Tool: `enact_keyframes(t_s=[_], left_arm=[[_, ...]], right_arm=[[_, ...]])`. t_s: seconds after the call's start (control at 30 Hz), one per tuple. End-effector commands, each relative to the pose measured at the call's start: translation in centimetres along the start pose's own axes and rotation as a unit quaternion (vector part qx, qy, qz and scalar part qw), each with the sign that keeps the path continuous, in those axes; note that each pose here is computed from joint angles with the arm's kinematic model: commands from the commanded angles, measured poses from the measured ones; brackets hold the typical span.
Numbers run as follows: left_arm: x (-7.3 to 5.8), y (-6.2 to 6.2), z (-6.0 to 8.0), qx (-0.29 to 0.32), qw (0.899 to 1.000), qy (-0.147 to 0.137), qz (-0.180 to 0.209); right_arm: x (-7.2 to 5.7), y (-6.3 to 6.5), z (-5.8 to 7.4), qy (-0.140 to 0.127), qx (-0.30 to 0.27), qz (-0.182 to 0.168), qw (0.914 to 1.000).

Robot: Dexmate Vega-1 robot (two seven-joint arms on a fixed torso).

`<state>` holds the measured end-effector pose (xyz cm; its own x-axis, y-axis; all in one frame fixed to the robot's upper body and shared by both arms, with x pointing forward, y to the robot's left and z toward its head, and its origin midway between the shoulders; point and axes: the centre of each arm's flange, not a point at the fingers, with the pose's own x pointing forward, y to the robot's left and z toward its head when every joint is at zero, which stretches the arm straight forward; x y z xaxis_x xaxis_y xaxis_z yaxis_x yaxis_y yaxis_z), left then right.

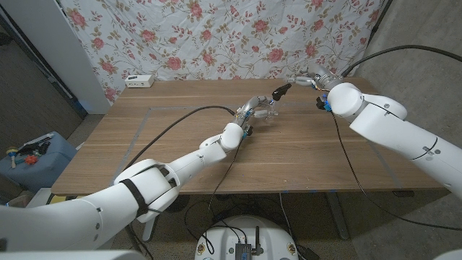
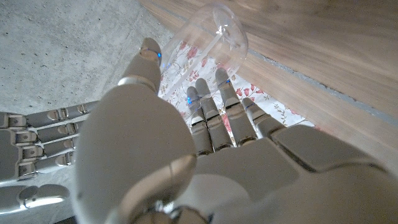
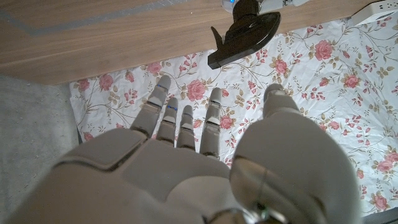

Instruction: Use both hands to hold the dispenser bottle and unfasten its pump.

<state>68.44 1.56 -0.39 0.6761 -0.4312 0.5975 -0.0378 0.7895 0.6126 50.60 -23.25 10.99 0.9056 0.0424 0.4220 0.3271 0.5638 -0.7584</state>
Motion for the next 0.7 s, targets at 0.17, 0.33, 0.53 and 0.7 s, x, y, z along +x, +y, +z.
enact_keyframes(t_s=[0.17,0.33,0.53,0.7], left_arm=[[-0.1,-0.4,0.0,-0.002,1.000,-0.001,0.012],[0.0,-0.5,0.1,-0.002,1.000,-0.001,0.013],[0.0,-0.5,0.1,-0.001,1.000,-0.001,0.014],[0.0,-0.6,0.1,-0.001,1.000,-0.001,0.013]], right_arm=[[0.1,0.9,1.3,0.049,-0.038,-0.006,0.9980],[0.2,1.0,1.5,0.059,-0.048,-0.007,0.9971],[0.5,1.1,1.9,0.066,-0.057,-0.005,0.9961],[0.9,1.3,2.2,0.072,-0.064,0.009,0.9953]])
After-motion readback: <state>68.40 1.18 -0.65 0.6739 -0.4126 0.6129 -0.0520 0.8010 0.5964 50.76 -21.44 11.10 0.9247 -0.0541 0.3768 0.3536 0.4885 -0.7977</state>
